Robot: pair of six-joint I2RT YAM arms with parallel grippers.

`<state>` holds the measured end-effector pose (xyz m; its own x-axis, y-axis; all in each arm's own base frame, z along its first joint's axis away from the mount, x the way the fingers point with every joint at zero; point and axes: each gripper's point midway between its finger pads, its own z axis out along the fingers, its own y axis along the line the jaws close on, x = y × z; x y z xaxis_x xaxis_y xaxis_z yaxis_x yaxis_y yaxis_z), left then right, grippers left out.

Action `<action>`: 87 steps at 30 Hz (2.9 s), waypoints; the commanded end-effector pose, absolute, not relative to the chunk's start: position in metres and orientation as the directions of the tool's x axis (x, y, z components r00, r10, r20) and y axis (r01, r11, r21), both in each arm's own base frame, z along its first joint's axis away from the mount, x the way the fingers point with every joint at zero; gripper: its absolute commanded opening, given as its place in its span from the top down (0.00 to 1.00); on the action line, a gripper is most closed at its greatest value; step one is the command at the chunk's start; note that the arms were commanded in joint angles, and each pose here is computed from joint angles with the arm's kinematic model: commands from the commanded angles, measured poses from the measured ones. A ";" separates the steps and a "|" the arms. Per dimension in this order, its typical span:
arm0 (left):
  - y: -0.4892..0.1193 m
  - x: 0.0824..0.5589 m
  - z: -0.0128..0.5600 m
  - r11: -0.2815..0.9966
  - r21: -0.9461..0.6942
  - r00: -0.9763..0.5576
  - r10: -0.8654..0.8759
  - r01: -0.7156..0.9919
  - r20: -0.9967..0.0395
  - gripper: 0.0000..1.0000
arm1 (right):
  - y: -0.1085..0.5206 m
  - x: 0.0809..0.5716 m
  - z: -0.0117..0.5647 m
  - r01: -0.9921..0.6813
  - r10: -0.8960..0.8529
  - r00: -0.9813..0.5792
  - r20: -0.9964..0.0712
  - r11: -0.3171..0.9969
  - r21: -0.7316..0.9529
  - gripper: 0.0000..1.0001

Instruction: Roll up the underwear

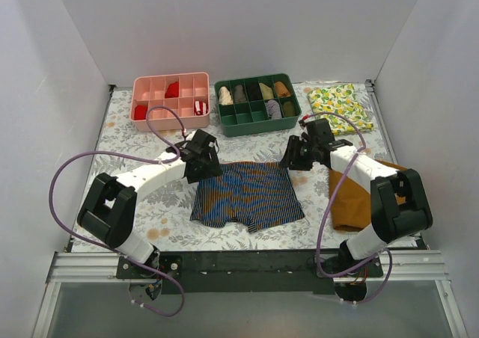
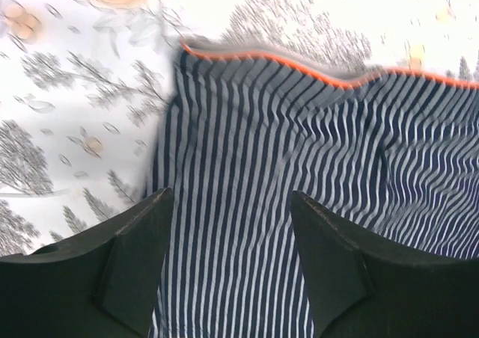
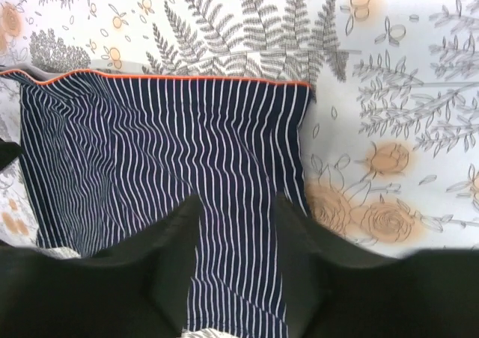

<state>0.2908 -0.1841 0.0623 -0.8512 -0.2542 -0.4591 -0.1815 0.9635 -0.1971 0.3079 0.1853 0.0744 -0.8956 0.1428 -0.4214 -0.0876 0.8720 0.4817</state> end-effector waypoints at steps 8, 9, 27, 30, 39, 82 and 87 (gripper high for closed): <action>-0.172 0.314 0.056 0.943 -0.294 -0.835 -0.284 -0.155 -0.471 0.39 | 0.185 0.347 0.068 -0.006 0.239 -0.883 -0.405 0.855 0.518 0.45; -0.174 0.315 0.053 0.943 -0.296 -0.836 -0.282 -0.152 -0.471 0.39 | 0.184 0.348 0.065 0.003 0.246 -0.884 -0.398 0.854 0.521 0.45; -0.174 0.308 0.036 0.937 -0.315 -0.852 -0.286 -0.153 -0.438 0.41 | 0.184 0.360 0.026 0.089 0.317 -0.893 -0.321 0.821 0.564 0.50; -0.173 0.306 0.034 0.938 -0.311 -0.855 -0.283 -0.153 -0.434 0.41 | 0.185 0.358 0.023 0.093 0.323 -0.896 -0.306 0.809 0.580 0.52; -0.175 0.313 0.039 0.936 -0.321 -0.851 -0.283 -0.145 -0.442 0.42 | 0.195 0.368 0.026 0.047 0.326 -0.894 -0.309 0.753 0.657 0.86; -0.209 0.337 0.089 0.861 -0.500 -0.852 -0.188 0.097 -0.489 0.75 | 0.188 0.330 0.091 -0.244 0.161 -0.812 -0.561 0.779 0.578 0.91; -0.211 0.347 0.066 0.875 -0.477 -0.868 -0.168 0.087 -0.467 0.92 | 0.200 0.289 0.078 -0.247 0.103 -0.874 -0.475 0.747 0.617 0.99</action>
